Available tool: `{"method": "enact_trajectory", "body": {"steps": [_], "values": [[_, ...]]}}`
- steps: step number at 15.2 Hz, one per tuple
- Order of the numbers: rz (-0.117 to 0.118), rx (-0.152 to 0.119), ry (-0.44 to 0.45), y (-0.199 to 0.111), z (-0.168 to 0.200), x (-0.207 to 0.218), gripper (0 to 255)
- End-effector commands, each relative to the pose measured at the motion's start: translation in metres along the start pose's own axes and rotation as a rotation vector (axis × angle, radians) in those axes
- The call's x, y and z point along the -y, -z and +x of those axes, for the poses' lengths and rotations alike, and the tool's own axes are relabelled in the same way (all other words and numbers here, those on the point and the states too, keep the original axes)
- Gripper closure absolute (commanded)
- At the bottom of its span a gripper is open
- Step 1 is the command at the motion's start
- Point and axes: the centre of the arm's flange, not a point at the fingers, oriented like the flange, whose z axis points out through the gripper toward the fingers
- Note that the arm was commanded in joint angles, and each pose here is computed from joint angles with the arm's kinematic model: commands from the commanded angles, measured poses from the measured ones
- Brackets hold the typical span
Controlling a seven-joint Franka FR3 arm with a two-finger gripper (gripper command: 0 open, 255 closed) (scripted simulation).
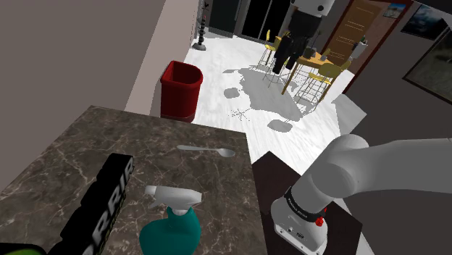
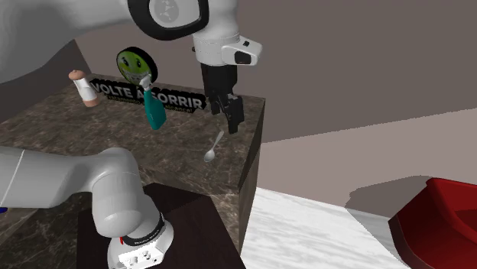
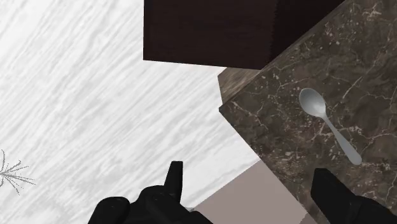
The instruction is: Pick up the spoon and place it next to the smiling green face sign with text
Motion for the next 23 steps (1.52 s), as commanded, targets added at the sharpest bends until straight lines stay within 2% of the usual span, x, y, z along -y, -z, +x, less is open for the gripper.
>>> {"method": "enact_trajectory", "body": {"steps": [1, 23], "values": [[0.000, 0.000, 0.000, 0.000, 0.000, 0.000, 0], [0.187, -0.160, 0.475, -0.217, 0.035, 0.156, 0]]}}
